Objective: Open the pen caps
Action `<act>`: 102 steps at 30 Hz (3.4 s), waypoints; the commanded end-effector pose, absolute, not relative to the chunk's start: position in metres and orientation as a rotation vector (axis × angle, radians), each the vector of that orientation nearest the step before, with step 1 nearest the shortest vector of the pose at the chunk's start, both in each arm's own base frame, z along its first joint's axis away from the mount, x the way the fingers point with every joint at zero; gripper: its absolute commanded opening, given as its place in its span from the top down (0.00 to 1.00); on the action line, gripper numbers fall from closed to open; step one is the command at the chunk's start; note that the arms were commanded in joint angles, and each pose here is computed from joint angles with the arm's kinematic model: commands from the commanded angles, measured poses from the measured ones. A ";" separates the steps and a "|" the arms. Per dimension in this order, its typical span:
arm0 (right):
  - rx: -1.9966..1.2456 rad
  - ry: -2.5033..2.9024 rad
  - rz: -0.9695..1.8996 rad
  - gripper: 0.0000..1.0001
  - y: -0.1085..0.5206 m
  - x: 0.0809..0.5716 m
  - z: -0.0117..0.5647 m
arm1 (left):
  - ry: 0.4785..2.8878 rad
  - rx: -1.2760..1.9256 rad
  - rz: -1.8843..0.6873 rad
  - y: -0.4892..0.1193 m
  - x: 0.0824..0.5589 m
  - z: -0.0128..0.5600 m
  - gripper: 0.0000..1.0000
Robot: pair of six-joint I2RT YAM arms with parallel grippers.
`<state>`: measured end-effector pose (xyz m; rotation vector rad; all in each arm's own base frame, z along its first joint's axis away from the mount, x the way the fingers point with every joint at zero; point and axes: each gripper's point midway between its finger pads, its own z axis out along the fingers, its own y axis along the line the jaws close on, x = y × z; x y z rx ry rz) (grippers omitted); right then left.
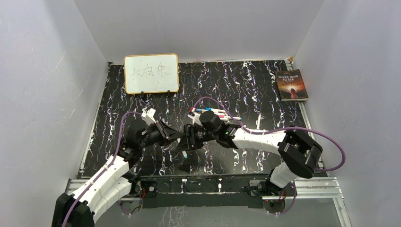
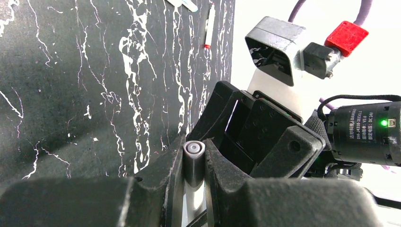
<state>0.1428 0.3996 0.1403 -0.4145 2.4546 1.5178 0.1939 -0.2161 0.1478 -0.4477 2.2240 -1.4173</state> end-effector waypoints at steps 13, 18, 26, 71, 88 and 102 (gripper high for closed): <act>-0.453 2.293 1.598 0.82 0.412 0.148 0.179 | 2.223 -0.449 -1.416 -0.213 0.187 0.146 1.00; -0.457 2.289 1.610 0.98 0.413 0.146 0.179 | 2.223 -0.452 -1.414 -0.212 0.187 0.146 1.00; -0.465 2.300 1.617 1.00 0.411 0.137 0.175 | 2.209 -0.454 -1.377 -0.212 0.196 0.149 1.00; -0.416 2.337 1.621 1.00 0.383 0.093 0.157 | 2.081 -0.406 -1.211 -0.215 0.274 0.171 1.00; -0.418 2.342 1.619 1.00 0.382 0.087 0.155 | 2.021 -0.449 -1.184 -0.196 0.307 0.185 1.00; -0.430 2.393 1.286 1.00 0.362 0.112 0.141 | 2.142 -0.388 -1.083 -0.182 0.289 0.171 1.00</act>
